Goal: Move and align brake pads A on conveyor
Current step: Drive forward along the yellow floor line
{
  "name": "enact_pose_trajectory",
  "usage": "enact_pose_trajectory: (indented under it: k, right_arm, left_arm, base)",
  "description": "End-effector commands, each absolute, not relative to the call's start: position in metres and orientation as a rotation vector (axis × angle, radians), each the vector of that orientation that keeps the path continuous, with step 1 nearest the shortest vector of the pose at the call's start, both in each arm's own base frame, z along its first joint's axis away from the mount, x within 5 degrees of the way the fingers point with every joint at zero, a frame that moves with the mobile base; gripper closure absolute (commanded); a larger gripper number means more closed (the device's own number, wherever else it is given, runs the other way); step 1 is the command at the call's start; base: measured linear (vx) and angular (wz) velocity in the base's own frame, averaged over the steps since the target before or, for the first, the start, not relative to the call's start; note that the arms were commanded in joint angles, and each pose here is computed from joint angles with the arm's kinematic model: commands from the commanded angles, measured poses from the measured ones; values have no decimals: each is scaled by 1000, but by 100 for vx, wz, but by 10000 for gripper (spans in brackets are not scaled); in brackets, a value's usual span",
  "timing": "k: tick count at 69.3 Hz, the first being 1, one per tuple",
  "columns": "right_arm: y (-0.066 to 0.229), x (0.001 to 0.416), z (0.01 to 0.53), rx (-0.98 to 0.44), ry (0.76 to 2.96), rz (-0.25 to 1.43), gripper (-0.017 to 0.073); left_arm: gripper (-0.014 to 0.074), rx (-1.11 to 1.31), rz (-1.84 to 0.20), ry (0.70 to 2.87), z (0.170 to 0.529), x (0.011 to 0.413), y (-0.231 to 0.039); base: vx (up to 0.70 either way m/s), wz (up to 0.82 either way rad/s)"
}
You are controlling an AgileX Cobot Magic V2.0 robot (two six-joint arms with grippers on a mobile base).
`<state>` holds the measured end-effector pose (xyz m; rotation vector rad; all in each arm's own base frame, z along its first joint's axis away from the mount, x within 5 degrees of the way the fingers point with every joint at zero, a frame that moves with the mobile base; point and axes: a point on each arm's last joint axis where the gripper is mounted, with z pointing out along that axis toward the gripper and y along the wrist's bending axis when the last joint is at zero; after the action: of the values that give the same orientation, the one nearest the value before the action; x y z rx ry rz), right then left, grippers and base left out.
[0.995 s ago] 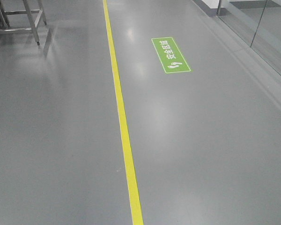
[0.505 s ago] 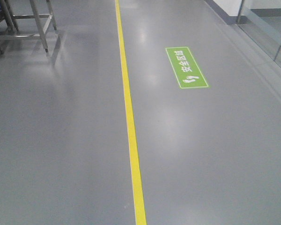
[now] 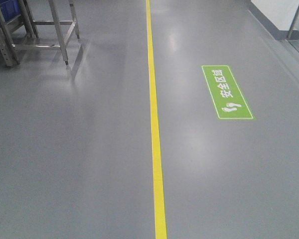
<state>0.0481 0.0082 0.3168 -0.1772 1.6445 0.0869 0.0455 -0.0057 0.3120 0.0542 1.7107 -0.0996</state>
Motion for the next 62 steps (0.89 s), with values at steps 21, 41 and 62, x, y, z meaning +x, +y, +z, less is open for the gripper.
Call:
enact_pose_trajectory:
  k: [21,41,62]
  right_arm:
    - [8,49,330,-171,1559,75,-3]
    - [8,49,330,-171,1559,75,-3]
    - [8,49,330,-171,1559,75,-3]
  left_arm:
    - [206,41,-114,1621,327,46,-6]
    - [206,41,-114,1620,327,46,-6]
    - [206,41,-114,1620,327,46,-6]
  base:
    - [66,0]
    - [71,-2]
    - [76,6]
